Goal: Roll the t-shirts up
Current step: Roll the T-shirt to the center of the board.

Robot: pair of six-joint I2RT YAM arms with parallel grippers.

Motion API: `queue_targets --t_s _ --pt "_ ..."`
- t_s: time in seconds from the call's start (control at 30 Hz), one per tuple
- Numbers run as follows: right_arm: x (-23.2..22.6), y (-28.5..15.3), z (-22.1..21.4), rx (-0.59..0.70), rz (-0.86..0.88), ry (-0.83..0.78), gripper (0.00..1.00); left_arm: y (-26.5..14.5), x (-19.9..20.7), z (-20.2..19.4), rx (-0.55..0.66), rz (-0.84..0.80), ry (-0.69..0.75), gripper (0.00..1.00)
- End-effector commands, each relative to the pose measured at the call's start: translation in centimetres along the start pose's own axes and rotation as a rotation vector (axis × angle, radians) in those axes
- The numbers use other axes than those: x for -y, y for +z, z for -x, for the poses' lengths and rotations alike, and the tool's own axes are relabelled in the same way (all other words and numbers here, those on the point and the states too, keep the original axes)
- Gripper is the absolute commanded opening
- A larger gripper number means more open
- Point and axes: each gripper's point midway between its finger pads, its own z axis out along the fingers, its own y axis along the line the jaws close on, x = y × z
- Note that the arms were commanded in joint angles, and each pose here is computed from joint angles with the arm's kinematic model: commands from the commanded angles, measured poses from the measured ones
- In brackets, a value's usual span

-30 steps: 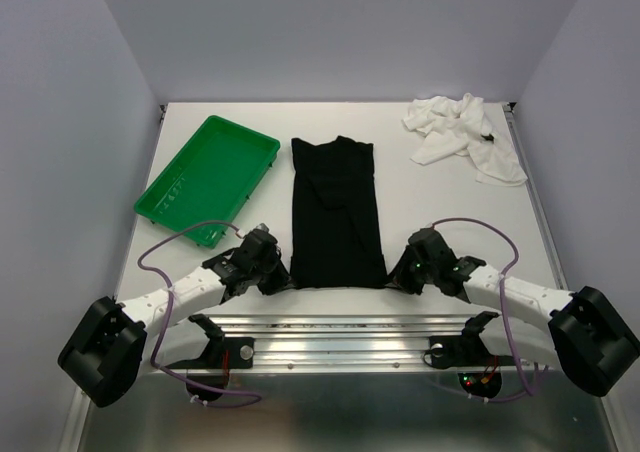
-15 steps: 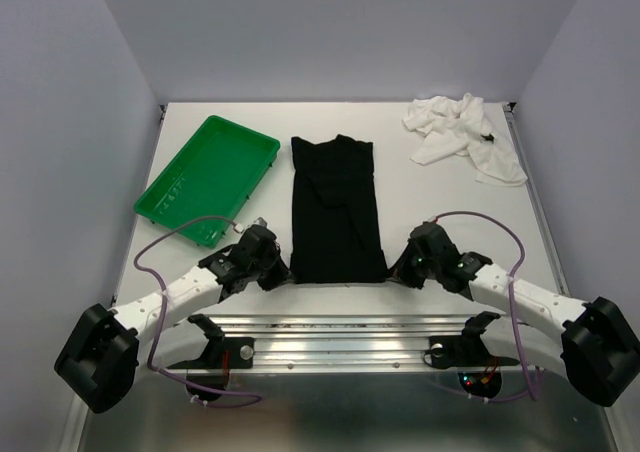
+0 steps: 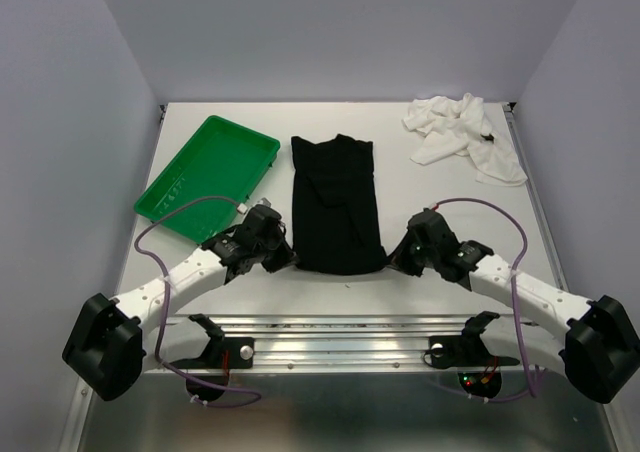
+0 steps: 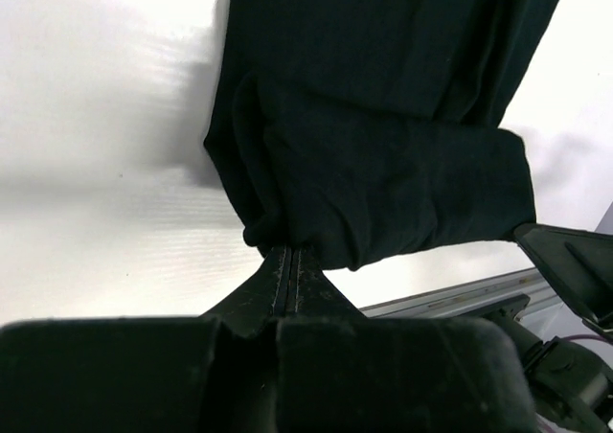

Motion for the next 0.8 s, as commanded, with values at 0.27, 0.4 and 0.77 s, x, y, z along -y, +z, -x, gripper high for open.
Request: queue_targets --t_s 0.27,0.4,0.77 --pt "-3.5 0.3 3.1 0.082 0.005 -0.042 0.01 -0.4 2.8 4.2 0.06 -0.008 0.035 0.0" --pt "-4.3 0.8 3.8 0.093 -0.007 -0.056 0.01 -0.3 3.3 5.3 0.062 -0.005 0.044 0.0" --pt "-6.9 2.5 6.4 0.108 -0.026 -0.079 0.01 0.9 4.3 8.8 0.071 0.016 0.074 0.0"
